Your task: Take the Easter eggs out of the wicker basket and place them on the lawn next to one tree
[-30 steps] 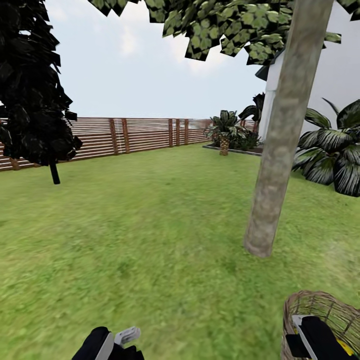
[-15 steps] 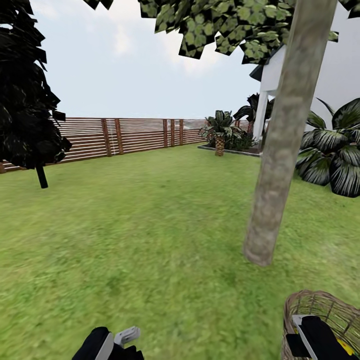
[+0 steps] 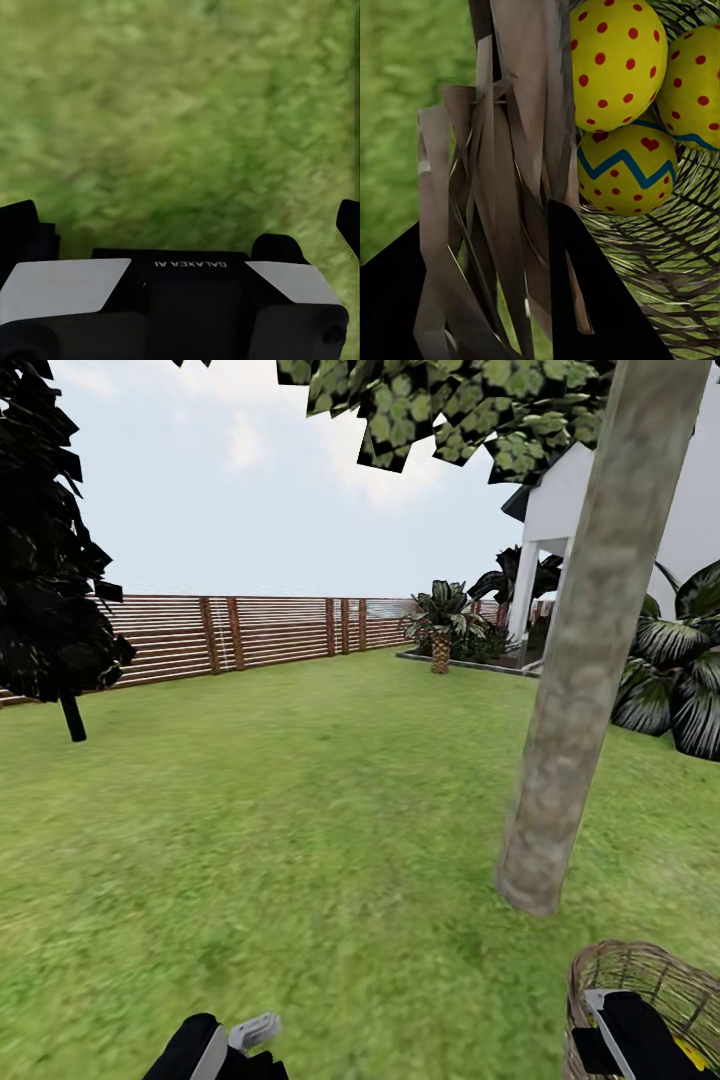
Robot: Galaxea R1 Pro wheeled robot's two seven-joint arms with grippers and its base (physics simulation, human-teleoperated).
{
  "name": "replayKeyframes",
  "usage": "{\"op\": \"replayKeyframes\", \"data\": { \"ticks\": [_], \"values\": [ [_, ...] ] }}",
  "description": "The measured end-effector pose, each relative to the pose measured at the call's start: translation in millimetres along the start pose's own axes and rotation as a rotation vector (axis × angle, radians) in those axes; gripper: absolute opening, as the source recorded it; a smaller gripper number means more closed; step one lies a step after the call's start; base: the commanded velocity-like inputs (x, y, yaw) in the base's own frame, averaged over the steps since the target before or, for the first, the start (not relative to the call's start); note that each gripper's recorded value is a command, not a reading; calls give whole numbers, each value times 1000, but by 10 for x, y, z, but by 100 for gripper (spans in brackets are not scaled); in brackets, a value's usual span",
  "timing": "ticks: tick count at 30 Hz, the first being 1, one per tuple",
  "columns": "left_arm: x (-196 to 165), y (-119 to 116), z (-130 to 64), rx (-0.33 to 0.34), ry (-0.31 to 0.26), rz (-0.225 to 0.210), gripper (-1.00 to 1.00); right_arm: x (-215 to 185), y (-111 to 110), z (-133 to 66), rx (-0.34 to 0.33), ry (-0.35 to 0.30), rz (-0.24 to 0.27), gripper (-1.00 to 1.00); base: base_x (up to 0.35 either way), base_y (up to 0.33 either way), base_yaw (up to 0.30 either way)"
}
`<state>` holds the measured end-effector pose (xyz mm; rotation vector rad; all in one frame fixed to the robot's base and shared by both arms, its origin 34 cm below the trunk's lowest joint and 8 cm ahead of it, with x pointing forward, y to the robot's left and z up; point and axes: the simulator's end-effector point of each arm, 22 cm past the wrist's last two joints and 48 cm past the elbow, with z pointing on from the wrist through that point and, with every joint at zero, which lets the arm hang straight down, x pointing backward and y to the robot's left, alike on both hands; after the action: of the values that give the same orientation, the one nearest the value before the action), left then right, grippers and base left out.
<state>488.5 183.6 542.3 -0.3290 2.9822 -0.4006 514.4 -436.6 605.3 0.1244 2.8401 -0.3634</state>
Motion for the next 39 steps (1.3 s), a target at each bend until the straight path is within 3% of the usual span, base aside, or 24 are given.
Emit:
{"op": "replayKeyframes", "data": {
  "ticks": [31, 39],
  "values": [
    [2, -1, 1, 0, 0, 1, 100, 15, 4, 8, -2, 4, 1, -100, 347, 0, 0],
    [-30, -11, -6, 8, -10, -4, 100, 23, 8, 13, 0, 6, -3, -100, 153, 0, 0]
  ]
}}
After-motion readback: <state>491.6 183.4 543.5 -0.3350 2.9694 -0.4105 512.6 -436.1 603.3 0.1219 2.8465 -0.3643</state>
